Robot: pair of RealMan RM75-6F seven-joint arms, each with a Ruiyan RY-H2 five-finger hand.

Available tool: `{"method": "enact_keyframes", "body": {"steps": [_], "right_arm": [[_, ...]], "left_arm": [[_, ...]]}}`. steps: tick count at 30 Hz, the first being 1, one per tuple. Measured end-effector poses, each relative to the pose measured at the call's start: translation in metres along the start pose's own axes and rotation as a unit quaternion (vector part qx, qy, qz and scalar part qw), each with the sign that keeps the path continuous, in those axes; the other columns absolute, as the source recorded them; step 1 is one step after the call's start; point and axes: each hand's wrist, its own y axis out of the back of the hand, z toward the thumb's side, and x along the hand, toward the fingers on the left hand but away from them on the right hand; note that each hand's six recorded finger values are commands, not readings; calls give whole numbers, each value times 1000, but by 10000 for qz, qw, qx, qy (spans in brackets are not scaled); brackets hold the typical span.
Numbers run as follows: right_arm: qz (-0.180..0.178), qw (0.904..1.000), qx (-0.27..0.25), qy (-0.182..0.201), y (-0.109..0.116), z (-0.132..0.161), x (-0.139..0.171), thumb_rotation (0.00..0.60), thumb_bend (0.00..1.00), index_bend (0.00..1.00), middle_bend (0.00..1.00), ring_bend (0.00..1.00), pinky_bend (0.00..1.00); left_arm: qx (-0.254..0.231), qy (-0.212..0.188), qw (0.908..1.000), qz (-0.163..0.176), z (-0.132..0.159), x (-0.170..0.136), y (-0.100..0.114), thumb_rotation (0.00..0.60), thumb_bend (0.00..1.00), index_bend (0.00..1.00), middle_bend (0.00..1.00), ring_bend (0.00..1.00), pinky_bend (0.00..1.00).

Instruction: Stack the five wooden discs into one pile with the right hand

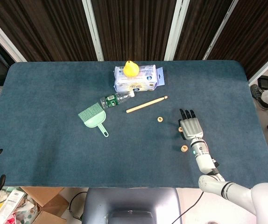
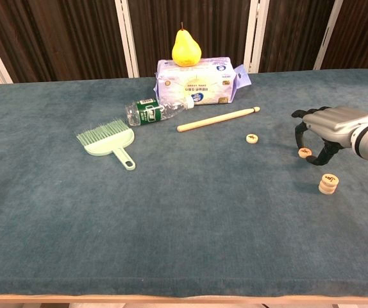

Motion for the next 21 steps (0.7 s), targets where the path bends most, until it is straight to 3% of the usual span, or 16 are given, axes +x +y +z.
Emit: {"method": "enact_keyframes", "body": {"steps": [13,21], "right_arm": [[-187,9997,-154,65,11,-1,9,600,488,631,20,0,0],[-549,9966,-204,578,26,3,50,600,489,622,21,0,0]], "left_arm": [[-11,-5,10000,16,-1,0,0,600,498,0,12,0,0],[3,-1,10000,21,0,-1,0,600,497,0,12,0,0]]}}
